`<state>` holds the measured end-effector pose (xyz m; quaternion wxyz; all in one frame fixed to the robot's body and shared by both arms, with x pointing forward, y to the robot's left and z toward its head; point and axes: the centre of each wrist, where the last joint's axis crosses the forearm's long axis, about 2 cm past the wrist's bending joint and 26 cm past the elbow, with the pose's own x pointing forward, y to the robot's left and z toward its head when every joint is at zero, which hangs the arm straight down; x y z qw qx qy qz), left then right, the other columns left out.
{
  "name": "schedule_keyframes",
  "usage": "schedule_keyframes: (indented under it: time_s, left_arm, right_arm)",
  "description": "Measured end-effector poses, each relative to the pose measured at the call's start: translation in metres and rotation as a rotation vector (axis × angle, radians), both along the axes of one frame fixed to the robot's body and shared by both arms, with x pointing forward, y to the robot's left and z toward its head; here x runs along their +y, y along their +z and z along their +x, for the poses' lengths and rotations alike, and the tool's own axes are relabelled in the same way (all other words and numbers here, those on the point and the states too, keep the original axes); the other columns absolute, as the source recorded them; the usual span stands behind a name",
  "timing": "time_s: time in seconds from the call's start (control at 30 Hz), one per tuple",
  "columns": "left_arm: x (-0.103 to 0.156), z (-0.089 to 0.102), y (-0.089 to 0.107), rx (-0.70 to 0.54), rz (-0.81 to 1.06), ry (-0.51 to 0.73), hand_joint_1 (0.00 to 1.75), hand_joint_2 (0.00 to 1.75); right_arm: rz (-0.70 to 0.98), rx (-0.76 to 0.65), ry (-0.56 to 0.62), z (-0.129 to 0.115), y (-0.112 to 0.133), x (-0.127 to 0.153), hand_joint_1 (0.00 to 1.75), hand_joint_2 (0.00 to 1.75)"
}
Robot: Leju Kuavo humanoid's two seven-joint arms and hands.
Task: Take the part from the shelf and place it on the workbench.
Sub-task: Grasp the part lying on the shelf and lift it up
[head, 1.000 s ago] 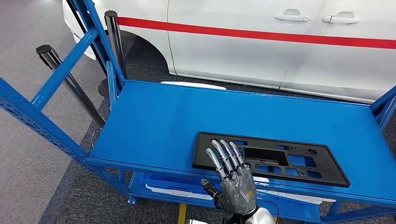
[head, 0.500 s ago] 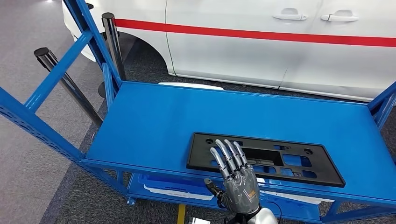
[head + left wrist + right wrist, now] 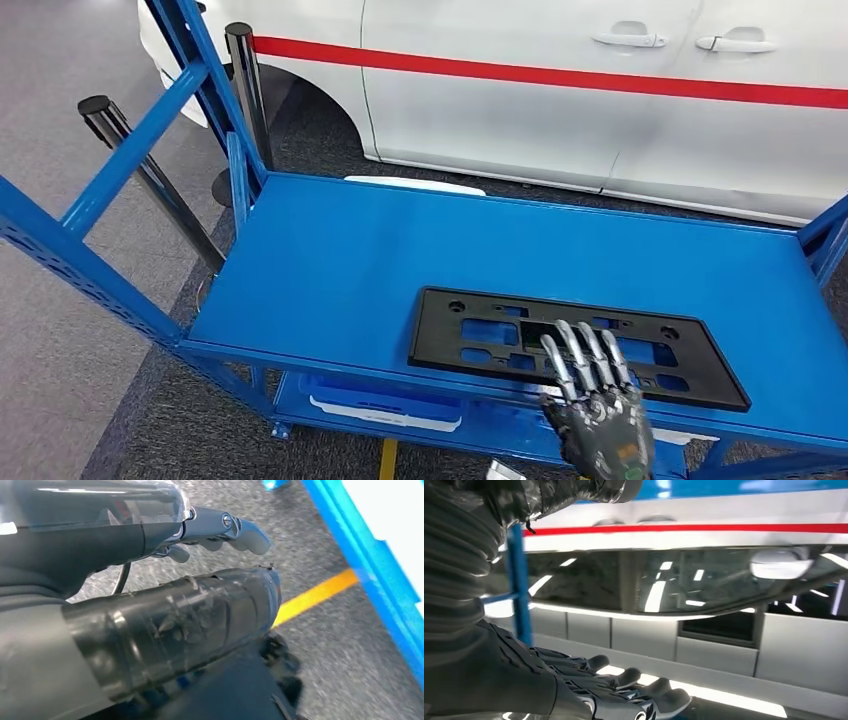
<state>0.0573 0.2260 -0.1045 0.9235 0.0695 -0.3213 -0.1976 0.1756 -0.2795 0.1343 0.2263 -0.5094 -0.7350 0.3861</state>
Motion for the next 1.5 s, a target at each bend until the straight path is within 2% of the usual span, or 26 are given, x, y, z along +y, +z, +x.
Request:
schedule_keyframes:
  time_s: [0.1, 0.23, 0.7, 0.8, 0.93, 1.1, 1.27, 1.37, 1.5]
  left_arm:
    - [0.001, -0.001, 0.0, 0.001, 0.003, 0.002, 0.0, 0.0]
    - [0.001, 0.0, 0.0, 0.0, 0.003, 0.003, 0.0, 0.0]
    - [0.002, 0.0, 0.0, 0.01, 0.01, 0.005, 0.0, 0.0]
    - [0.002, 0.0, 0.0, 0.011, 0.011, 0.003, 0.0, 0.0]
    - [0.003, 0.005, 0.0, 0.004, 0.011, -0.003, 0.0, 0.0]
    - [0.003, 0.006, 0.001, 0.005, 0.012, -0.012, 0.0, 0.0]
    - [0.002, 0.008, 0.001, 0.011, 0.016, -0.033, 0.0, 0.0]
    - [0.001, 0.009, 0.001, 0.011, 0.017, -0.043, 0.0, 0.0]
    - [0.001, 0.01, 0.001, 0.01, 0.017, -0.044, 0.0, 0.0]
  right_arm:
    - [-0.035, -0.02, -0.01, -0.012, 0.008, -0.018, 0.0, 1.75]
    - [-0.066, -0.031, -0.013, -0.021, 0.012, -0.026, 0.0, 1.75]
    - [-0.012, -0.002, 0.016, -0.028, 0.02, -0.045, 0.0, 1.75]
    - [0.072, 0.072, 0.081, -0.023, 0.02, -0.045, 0.0, 1.75]
    - [0.243, 0.236, 0.275, -0.005, 0.019, -0.041, 0.0, 1.75]
    - [0.297, 0.314, 0.393, 0.013, 0.019, -0.039, 0.0, 1.75]
    - [0.443, 0.482, 0.567, 0.034, 0.014, -0.03, 0.0, 1.75]
    - [0.48, 0.524, 0.625, 0.048, 0.016, -0.026, 0.0, 1.75]
    - [0.494, 0.535, 0.643, 0.056, 0.016, -0.023, 0.0, 1.75]
